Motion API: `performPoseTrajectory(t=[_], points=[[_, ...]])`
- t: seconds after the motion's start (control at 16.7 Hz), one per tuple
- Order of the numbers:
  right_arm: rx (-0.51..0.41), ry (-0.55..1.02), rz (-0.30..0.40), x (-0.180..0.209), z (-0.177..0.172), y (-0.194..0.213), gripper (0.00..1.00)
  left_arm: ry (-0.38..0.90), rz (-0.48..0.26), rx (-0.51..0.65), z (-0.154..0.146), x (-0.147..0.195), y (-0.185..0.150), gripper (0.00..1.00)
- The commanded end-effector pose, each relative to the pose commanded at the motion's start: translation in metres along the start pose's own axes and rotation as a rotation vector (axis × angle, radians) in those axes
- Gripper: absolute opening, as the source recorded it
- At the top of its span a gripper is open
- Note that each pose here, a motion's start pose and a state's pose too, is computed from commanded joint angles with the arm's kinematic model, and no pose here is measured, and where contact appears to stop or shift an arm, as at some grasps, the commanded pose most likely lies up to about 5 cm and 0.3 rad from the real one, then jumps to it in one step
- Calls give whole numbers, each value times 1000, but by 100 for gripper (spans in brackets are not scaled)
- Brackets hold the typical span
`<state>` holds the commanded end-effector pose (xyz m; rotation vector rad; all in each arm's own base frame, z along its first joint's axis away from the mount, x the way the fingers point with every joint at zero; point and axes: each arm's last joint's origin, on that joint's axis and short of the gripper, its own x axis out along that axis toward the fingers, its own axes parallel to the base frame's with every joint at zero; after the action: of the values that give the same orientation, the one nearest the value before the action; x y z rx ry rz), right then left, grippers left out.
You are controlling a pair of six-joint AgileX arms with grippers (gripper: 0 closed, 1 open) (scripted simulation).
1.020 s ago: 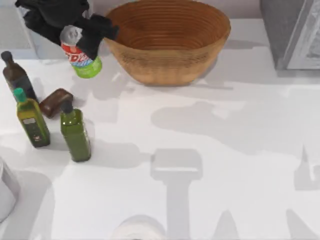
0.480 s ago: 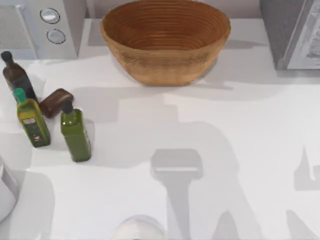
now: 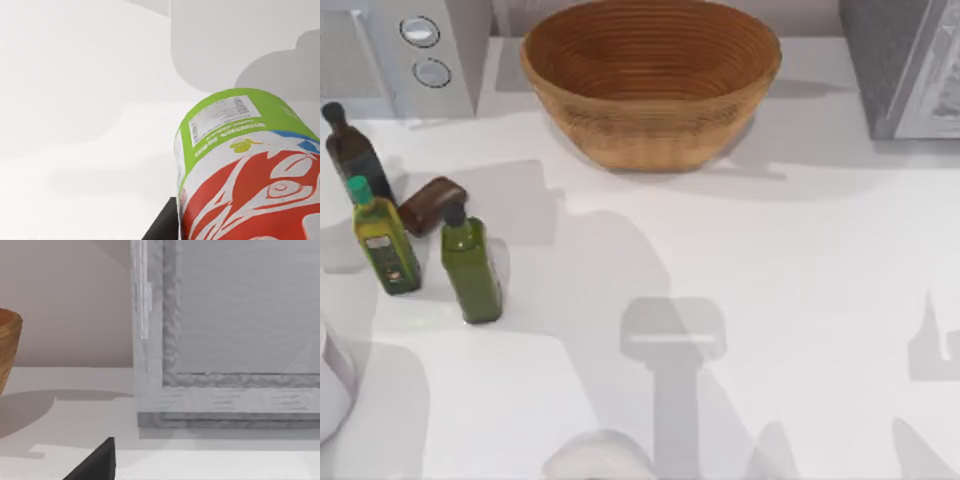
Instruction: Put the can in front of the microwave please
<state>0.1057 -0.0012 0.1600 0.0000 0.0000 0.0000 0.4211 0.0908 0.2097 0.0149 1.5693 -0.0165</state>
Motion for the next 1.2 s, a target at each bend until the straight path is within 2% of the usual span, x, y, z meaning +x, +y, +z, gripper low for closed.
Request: performPoseTrajectory(t=[0.72, 1.2], points=[[0, 0, 0, 0, 0, 0, 100, 0, 0, 0, 0, 8, 0, 0], [0, 0, 0, 0, 0, 0, 100, 0, 0, 0, 0, 8, 0, 60]])
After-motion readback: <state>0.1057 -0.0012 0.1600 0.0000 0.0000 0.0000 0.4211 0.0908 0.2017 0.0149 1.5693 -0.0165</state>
